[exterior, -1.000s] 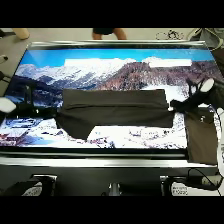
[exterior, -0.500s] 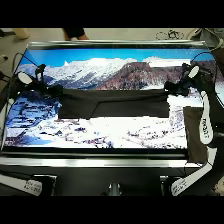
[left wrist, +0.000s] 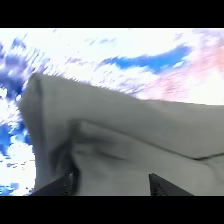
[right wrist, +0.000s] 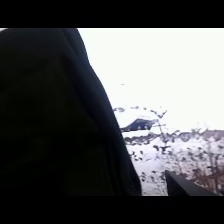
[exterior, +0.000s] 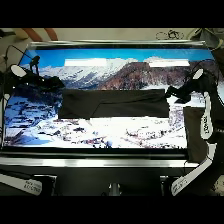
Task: Fold the shirts.
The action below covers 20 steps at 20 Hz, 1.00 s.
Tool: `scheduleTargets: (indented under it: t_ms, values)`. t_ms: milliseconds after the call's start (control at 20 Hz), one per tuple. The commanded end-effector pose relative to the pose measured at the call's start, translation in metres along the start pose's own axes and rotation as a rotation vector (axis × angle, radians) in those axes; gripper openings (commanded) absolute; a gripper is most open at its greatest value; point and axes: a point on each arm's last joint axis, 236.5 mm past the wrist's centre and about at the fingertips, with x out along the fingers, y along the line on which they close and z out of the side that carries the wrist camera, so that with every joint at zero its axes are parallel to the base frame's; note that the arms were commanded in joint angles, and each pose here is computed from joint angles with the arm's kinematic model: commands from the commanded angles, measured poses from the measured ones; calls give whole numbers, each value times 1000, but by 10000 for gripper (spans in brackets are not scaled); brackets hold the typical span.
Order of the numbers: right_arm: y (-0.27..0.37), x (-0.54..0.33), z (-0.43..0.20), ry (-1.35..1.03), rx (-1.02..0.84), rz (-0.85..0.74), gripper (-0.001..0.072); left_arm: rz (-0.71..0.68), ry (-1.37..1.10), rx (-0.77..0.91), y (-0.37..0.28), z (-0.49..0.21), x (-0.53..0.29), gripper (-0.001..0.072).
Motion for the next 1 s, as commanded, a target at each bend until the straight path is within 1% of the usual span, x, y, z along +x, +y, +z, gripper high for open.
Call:
scheduleTargets:
  t_ms: [0, 100, 150, 200, 250, 300, 350, 400, 500, 650, 800, 900, 950]
  values:
    - [17, 22, -22, 124, 52, 135, 701, -34, -60, 73, -40, 6, -41, 567]
    - [35, 35, -28, 157, 53, 182, 691, -58, -66, 122, -67, 1, -47, 566]
    - [41, 39, -29, 162, 45, 188, 582, -70, -56, 143, -79, -4, -44, 538]
    - [46, 40, -26, 143, 33, 189, 271, -80, -38, 161, -89, -11, -38, 435]
    - [52, 35, -24, 135, 24, 201, 36, -90, -12, 179, -100, -19, -27, 297]
    - [61, 24, -21, 115, -3, 232, 25, -103, 20, 197, -111, -30, -15, 129]
    - [73, 4, -17, 77, -39, 260, 25, -125, 49, 215, -127, -42, 2, 38]
    - [85, -22, -14, 32, -70, 279, 25, -160, 65, 218, -146, -54, 21, 37]
    - [110, -83, -19, -51, -123, 320, 25, -250, 105, 164, -189, -84, 63, 36]
    - [145, -164, -58, -103, -218, 343, 24, -358, 172, 107, -248, -134, 114, 36]
    - [181, -213, -103, -137, -325, 350, 26, -474, 213, -27, -308, -180, 153, 36]
    - [201, -234, -117, -191, -359, 368, 26, -534, 283, -142, -340, -220, 174, 36]
    - [209, -242, -118, -223, -365, 382, 26, -565, 309, -172, -353, -237, 181, 36]
